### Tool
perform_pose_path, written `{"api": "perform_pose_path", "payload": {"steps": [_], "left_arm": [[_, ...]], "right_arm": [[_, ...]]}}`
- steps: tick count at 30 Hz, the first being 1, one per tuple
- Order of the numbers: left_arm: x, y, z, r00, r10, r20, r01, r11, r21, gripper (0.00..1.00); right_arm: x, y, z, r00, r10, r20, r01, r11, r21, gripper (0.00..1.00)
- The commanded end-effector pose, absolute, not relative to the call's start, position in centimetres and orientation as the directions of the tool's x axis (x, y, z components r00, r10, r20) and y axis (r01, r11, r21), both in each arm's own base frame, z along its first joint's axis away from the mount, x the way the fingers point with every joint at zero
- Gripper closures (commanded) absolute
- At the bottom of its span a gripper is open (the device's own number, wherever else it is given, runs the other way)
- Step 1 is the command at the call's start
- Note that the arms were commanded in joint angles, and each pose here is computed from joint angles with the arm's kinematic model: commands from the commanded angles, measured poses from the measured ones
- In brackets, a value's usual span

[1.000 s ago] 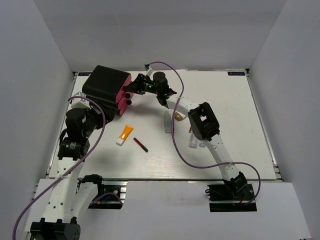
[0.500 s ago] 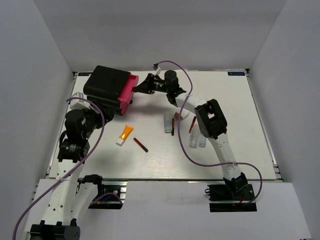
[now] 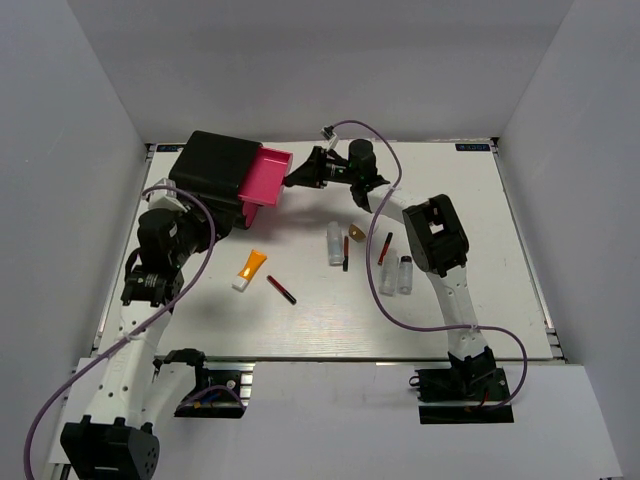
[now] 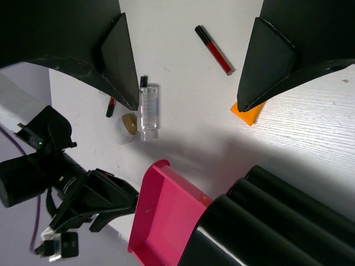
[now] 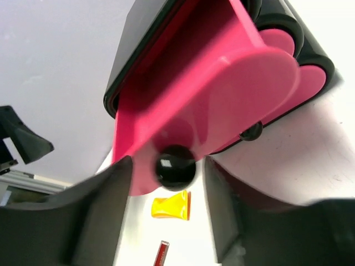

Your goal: Organize the makeup

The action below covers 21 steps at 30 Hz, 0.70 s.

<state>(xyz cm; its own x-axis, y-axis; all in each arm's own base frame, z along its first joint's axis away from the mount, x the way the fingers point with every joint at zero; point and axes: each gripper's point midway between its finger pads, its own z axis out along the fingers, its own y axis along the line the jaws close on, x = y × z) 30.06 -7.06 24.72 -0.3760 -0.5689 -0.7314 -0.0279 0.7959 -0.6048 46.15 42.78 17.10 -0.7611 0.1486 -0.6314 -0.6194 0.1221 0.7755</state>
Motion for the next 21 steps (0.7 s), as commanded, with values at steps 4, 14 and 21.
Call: {"api": "perform_pose_path", "payload": {"steps": [4, 14, 21], "left_arm": [[30.6, -8.3, 24.4, -0.482, -0.484, -0.730, 0.020, 0.827, -0.562, 0.19], [30.9, -8.9, 18.9, -0.654, -0.405, -0.639, -0.029, 0.858, -0.513, 0.19], [30.2, -9.3, 15.9, -0.729, -0.310, -0.610, -0.026, 0.903, -0.429, 0.19]], "right_arm": [[46.2, 41.9, 20.1, -0.697, 0.143, -0.703, -0.701, 0.074, 0.709, 0.27], [46.1, 40.0, 19.3, -0.677, 0.106, -0.728, -0.720, 0.109, 0.685, 0.20], [45.8, 37.1, 17.5, -0.679, 0.060, -0.732, -0.714, 0.179, 0.677, 0.19]]}}
